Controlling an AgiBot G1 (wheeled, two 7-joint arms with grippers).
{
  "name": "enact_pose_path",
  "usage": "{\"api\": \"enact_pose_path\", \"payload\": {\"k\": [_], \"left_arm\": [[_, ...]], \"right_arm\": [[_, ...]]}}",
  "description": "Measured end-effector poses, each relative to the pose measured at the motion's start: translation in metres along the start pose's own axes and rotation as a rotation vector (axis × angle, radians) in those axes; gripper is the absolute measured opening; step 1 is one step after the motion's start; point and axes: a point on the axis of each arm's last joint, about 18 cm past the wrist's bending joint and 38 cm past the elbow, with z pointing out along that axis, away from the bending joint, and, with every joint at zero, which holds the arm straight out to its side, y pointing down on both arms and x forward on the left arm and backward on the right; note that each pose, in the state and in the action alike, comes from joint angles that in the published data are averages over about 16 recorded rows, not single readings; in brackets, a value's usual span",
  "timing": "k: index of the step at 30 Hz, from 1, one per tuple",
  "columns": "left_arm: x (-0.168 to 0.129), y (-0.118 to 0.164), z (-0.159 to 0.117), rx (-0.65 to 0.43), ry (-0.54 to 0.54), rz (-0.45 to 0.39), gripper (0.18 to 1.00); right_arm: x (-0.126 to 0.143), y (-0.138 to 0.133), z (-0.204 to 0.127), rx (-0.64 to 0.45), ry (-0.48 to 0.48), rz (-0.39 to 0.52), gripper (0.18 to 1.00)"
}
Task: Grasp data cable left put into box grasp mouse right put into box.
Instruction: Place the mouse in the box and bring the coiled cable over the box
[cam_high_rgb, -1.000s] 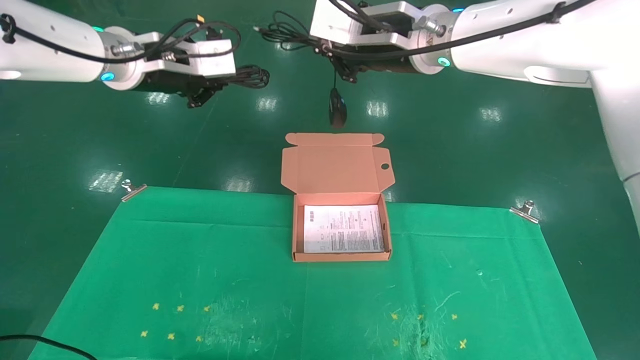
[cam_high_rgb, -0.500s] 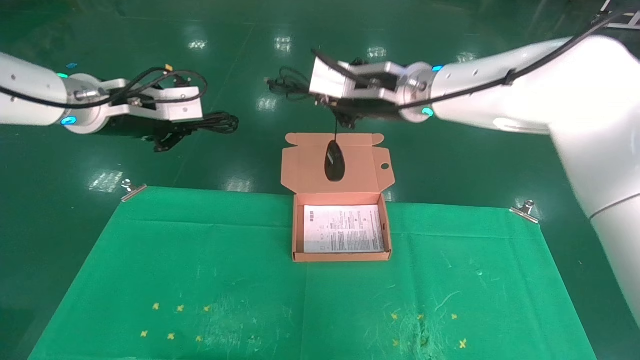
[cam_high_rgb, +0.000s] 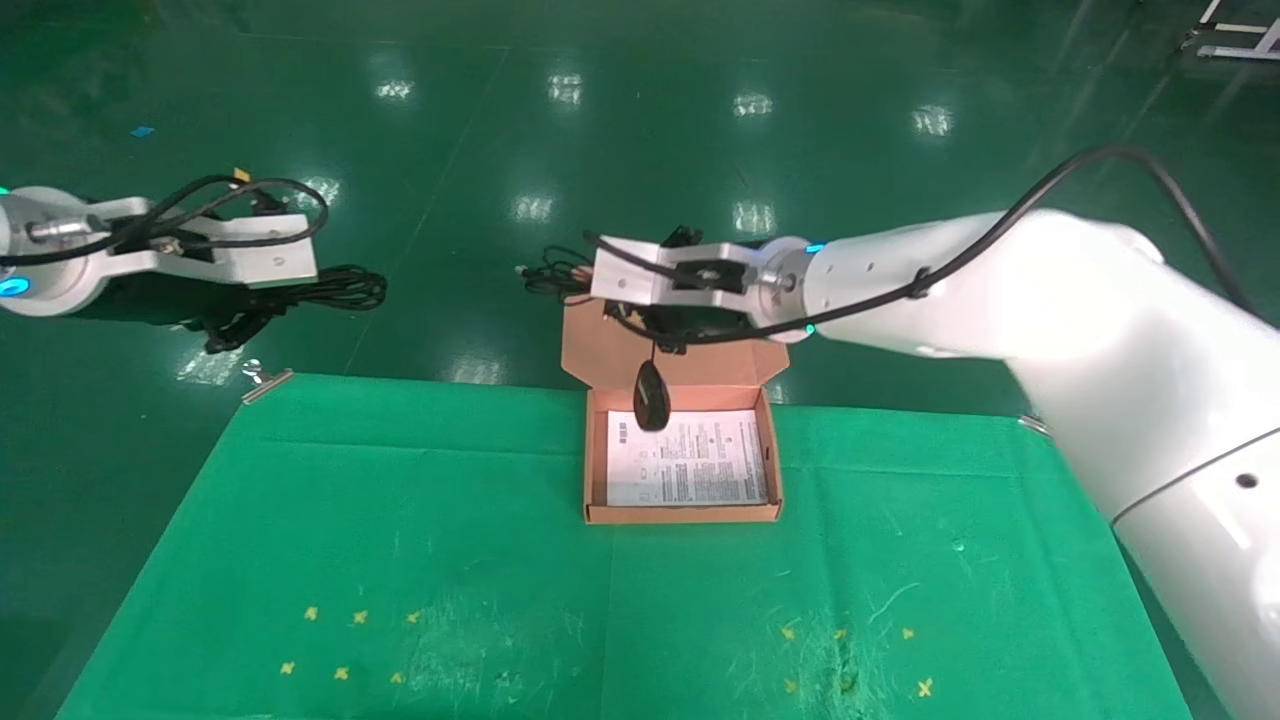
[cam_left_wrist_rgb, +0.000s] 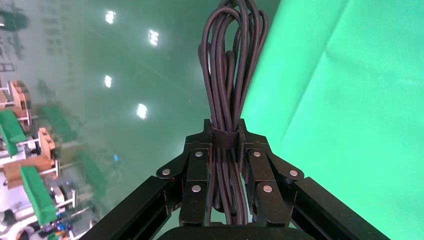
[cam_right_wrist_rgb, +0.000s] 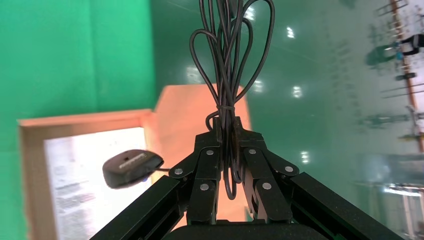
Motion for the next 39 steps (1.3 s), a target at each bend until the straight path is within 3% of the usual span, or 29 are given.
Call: {"api": "enact_pose_path", "payload": {"k": [8,19,30,39], "left_arm": [[0.008,0.006,-0.011,-0.035,0.006,-0.007,0.27],[0.011,0.005,-0.014,-0.039,0.003,-0.007,0.269],[0.02,-0.011,-0.003,0.007,0.021,0.015,0.269],[0.039,-0.052,0.034,0.11,0.036,0.055,0.269]], "right_arm": [[-0.032,0.006,0.015,-0.019,-0.052,0.078,0.214],[-0.061,0.044,0.024,-0.149,-0.103,0.201,0.214],[-0.066,0.065,0.02,-0.203,-0.105,0.223,0.229],[-0.053,0.082,0.003,-0.217,-0.075,0.223,0.299]]}}
